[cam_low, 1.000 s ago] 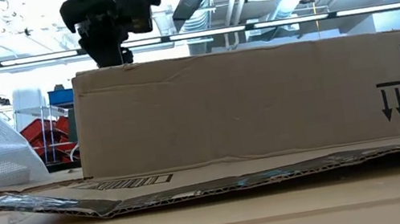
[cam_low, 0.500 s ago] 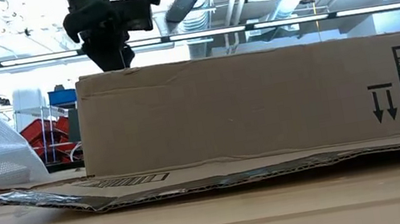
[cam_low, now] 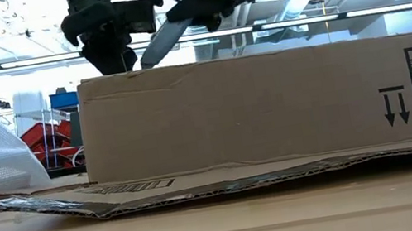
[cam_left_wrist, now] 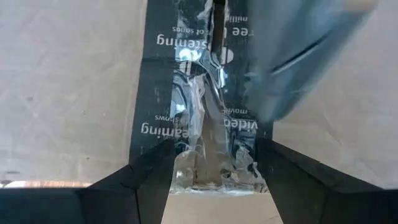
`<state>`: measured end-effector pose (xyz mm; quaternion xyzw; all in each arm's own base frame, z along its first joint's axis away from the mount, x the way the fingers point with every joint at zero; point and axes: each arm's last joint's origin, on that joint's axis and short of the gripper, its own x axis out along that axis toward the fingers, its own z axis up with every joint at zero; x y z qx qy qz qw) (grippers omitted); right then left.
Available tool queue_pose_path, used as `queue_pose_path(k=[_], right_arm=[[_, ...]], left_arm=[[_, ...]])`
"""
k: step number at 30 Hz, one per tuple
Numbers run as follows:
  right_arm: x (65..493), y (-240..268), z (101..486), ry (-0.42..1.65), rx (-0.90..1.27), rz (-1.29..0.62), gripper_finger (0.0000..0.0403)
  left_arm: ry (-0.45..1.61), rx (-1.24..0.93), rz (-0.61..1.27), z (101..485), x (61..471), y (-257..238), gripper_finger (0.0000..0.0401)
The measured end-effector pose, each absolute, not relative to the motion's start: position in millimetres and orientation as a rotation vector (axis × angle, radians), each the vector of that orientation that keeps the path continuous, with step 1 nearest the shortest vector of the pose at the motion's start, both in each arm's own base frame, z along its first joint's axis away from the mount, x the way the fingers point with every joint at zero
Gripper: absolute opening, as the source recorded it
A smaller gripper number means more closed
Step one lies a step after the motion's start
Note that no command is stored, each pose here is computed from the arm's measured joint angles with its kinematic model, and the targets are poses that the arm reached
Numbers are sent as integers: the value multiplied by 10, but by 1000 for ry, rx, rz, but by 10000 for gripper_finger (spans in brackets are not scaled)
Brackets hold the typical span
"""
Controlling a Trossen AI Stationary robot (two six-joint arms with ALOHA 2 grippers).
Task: Unpack boxes
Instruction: Break down the box until it is fully flat
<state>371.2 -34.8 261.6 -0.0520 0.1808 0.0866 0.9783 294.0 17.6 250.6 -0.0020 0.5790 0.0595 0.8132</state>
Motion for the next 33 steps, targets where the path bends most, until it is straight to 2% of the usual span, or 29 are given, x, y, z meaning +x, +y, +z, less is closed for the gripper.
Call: queue_pose_path(k=[13, 20, 33], right_arm=[[3759, -383, 2571, 349, -86, 162, 64], [3860, -384, 2371, 384, -62, 164, 64], [3854, -417, 2340, 411, -80, 165, 64]], left_arm=[[1216, -2, 119, 2493, 2958, 153, 218], [1221, -7, 120, 2485, 2957, 152, 218], [1223, -11, 122, 2484, 2954, 151, 218]])
